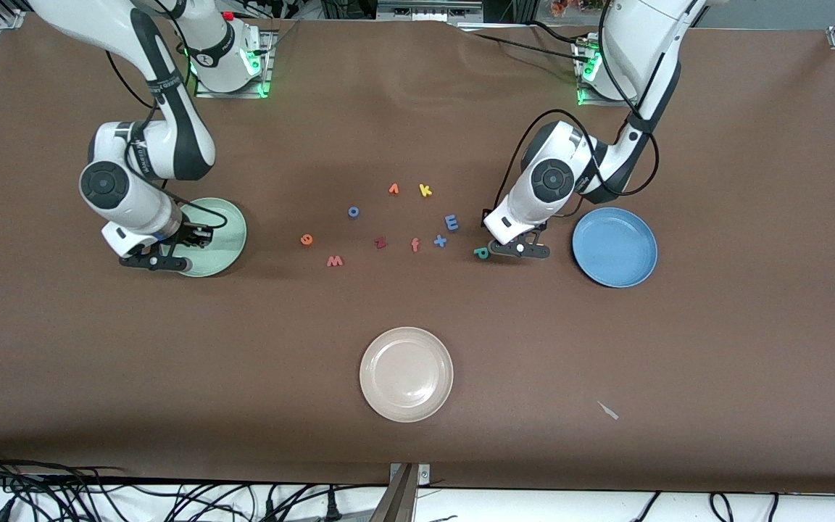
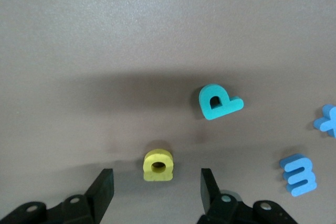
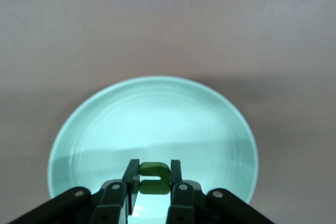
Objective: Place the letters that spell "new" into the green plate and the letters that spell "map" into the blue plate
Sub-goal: 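Drop the green u, reach the orange 6 while the left gripper grasps yellow d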
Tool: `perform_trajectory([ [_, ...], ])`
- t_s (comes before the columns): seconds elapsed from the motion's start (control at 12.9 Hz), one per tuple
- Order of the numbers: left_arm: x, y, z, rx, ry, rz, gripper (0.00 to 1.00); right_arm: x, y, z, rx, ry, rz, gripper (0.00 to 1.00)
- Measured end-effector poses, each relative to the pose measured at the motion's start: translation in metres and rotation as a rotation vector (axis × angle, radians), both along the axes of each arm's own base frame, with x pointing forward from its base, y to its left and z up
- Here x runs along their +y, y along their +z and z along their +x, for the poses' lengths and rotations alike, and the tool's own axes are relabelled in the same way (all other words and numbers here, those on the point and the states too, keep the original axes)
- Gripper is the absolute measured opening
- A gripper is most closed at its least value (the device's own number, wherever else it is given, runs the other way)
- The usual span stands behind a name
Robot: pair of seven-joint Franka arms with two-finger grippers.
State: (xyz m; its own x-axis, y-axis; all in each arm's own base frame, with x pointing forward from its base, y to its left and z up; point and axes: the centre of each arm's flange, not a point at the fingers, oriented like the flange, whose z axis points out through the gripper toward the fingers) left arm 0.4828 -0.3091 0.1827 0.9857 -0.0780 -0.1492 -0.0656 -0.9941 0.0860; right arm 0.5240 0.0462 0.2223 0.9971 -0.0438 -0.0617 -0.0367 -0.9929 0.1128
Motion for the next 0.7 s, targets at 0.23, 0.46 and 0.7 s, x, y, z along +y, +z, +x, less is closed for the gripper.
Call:
perform_trajectory([
  [0.23,-0.003,-0.010,-0.001,-0.012,0.017,-0.005,0.70,-0.001,-0.015,-0.015,-0.018,0.013,0.003,0.34],
  [0.46,-0.003,-0.012,-0.001,-0.010,0.019,-0.004,0.67,0.000,-0.014,-0.015,-0.023,0.016,0.004,0.65],
  [0.7,-0.003,-0.012,-0.001,-0.010,0.019,-0.004,0.67,0.020,-0.005,-0.010,-0.028,0.033,0.018,0.97],
])
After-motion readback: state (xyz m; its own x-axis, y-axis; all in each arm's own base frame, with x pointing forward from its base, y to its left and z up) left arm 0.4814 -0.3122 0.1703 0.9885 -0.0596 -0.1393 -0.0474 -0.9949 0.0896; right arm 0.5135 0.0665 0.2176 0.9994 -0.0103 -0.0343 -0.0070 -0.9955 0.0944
